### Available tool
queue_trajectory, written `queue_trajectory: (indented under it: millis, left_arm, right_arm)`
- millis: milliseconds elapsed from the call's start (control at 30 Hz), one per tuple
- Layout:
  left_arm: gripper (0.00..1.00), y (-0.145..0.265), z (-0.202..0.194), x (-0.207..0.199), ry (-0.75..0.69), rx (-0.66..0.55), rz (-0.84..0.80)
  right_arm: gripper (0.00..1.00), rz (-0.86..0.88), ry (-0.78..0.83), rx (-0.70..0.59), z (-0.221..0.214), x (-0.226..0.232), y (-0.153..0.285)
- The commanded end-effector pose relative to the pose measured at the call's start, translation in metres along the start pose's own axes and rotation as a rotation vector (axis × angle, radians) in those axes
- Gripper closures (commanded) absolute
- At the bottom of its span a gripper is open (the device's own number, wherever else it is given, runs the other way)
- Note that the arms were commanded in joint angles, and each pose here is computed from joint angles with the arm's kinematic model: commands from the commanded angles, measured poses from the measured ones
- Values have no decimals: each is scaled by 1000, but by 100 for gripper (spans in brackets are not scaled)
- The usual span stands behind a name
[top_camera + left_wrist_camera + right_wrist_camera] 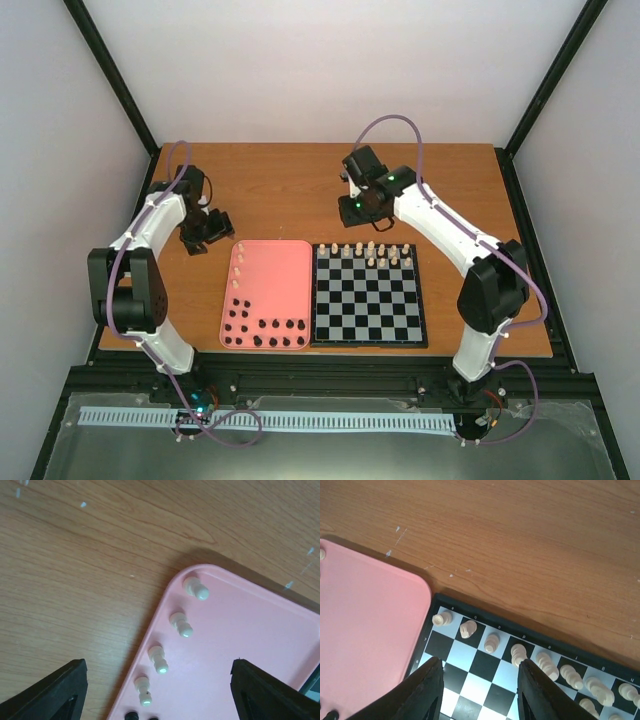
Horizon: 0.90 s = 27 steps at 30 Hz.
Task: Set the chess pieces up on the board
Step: Pick up the chess piece from the storage box.
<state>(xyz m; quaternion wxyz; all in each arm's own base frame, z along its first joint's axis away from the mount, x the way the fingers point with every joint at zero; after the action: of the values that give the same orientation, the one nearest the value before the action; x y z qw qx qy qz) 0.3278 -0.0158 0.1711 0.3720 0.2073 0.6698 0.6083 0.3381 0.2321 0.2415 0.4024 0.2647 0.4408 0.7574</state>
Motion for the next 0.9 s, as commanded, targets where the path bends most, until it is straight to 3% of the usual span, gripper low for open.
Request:
queue_trajectory:
  millis: [0, 133, 433, 867]
  left_arm:
    - [24, 8, 2, 0, -64, -38, 29]
    - [39, -8, -2, -5, -114, -22, 76]
    - [47, -28, -4, -46, -240, 0, 59]
    - [62, -63, 1, -55, -286, 46, 133]
  right_arm:
    - [59, -27, 19, 17, 5, -9, -8]
    - [59, -5, 0, 11, 8, -18, -14]
    - [59, 3, -43, 4, 14, -46, -15]
    - [59, 1, -63, 14, 9, -65, -18]
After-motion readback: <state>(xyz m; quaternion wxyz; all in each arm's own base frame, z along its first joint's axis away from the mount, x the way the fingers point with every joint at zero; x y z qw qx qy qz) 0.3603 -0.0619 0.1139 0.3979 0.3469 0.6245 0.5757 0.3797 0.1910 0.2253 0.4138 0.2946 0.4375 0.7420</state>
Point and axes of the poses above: each gripper's point midway between its finger pads, its own y axis back along the fingers, its own x axis along the line the jaws close on, z = x × y, the point moved 7 cm from there along y, back along the fingers, and after that the axes turned 14 degrees about y, right-handed, at the moved point
